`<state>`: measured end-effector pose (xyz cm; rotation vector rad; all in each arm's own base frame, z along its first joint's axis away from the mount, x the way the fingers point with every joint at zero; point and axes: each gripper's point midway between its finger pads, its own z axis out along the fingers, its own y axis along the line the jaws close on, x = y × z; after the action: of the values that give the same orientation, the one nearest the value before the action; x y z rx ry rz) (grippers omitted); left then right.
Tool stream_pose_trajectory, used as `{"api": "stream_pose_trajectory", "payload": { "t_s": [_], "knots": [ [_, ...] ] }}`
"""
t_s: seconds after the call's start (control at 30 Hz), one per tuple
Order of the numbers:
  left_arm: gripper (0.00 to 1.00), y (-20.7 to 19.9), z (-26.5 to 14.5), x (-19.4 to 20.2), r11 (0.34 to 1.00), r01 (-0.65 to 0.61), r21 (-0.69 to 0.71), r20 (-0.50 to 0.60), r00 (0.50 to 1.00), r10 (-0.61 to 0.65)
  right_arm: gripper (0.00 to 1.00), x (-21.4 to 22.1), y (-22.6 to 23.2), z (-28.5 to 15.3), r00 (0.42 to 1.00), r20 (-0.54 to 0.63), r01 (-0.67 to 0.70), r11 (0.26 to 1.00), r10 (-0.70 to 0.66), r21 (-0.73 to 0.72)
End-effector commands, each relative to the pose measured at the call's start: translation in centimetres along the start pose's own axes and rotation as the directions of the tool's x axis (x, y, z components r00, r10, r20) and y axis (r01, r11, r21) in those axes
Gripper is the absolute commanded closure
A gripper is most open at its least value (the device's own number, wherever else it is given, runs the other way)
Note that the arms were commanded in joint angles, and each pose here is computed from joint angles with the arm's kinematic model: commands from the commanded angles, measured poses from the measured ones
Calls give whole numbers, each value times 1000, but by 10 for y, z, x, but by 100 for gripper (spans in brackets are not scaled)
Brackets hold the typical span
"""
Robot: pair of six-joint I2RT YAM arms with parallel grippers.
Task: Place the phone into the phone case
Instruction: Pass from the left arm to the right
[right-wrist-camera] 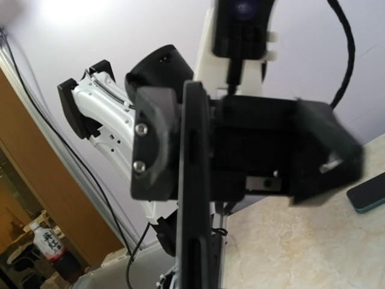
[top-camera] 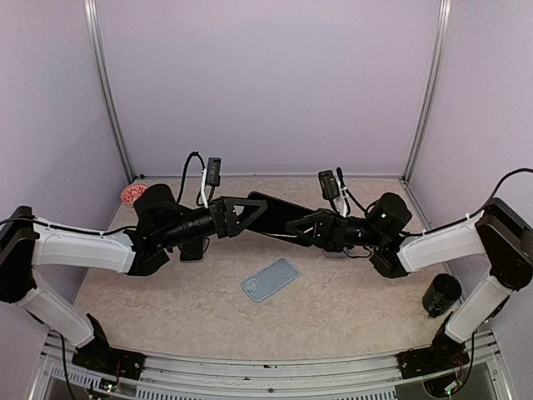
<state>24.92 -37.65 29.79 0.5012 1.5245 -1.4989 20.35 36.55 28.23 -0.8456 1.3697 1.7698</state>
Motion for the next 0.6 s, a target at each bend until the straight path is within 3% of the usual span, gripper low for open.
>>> {"api": "stream_pose_trajectory", "payload": {
  "t_s": [0.0,0.13,0.27,0.37,0.47,0.57],
  "knots": [
    [2,32,-24,-8,983,-39,-177,24,999,44,100,-15,19,1,995,24,94,995,-94,-26],
    [1,59,-61,-26,944,-67,-324,58,994,90,100,-13,11,0,994,1,107,994,-107,32],
    [1,92,-103,-49,854,-126,-506,68,980,185,100,-11,9,-3,993,-14,117,991,-116,58],
    [1,115,-134,-65,700,-212,-682,25,950,312,100,-9,7,-4,992,-28,124,989,-122,79],
    [1,126,-163,-69,527,-351,-774,-73,876,477,100,-8,5,-6,991,-42,134,985,-130,106],
    [1,135,-202,-81,390,-330,-860,-54,818,572,100,-7,3,-9,989,-55,147,979,-141,142]
  ]
}}
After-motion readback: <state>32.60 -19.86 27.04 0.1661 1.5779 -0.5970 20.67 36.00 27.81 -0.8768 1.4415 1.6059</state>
